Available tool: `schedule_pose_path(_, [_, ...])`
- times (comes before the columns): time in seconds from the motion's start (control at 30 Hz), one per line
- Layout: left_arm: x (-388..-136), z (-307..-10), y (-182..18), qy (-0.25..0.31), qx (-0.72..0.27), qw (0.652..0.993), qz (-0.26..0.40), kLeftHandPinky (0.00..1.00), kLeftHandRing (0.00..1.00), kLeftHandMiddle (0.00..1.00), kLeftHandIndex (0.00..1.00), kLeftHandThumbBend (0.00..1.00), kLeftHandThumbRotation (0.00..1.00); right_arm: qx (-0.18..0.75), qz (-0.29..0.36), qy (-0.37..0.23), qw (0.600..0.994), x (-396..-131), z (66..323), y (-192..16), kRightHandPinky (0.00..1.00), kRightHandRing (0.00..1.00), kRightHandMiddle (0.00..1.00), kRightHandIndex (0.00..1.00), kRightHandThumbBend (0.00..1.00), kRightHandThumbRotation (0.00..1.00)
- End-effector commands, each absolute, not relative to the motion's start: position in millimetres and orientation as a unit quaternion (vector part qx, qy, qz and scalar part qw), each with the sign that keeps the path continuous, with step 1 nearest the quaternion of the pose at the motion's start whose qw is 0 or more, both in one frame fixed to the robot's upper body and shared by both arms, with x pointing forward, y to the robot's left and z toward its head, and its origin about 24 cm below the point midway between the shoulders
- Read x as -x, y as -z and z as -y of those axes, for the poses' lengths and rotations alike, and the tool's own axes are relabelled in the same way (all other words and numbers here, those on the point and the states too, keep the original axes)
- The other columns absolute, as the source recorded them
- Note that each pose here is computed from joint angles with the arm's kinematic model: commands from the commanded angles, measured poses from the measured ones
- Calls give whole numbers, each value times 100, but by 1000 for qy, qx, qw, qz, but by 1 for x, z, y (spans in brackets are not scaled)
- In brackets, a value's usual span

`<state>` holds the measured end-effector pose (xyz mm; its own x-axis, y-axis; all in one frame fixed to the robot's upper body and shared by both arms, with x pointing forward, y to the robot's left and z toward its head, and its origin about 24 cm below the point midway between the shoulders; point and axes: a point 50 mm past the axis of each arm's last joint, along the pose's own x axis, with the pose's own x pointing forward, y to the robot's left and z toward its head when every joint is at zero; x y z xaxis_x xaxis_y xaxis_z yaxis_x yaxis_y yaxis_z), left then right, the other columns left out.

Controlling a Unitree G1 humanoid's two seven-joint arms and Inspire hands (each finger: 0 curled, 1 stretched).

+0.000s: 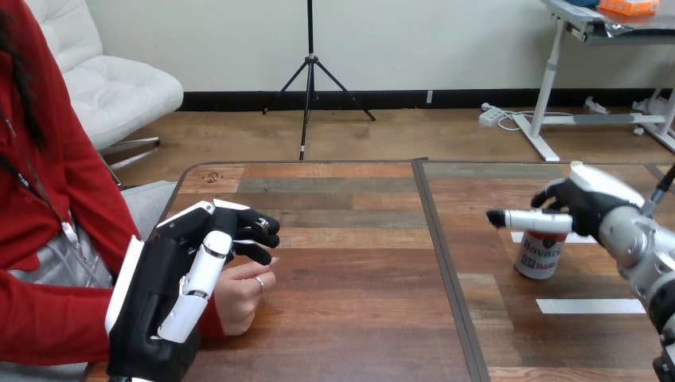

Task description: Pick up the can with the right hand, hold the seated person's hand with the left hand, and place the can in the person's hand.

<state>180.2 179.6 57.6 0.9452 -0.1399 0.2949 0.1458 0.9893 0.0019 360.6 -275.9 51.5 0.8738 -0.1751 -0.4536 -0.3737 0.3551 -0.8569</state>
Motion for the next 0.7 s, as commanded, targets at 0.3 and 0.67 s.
schedule_pose_path(0.3, [-187, -179, -66, 76, 12, 981, 176, 48, 56, 57, 49, 27, 69, 563, -239, -58, 789, -367, 278, -65, 73, 83, 85, 83, 100, 78])
schedule_pose_path(0.67, [-187, -179, -66, 76, 16, 981, 175, 48, 56, 57, 49, 26, 68, 557, -247, -60, 791, -366, 280, -65, 77, 87, 88, 85, 100, 71])
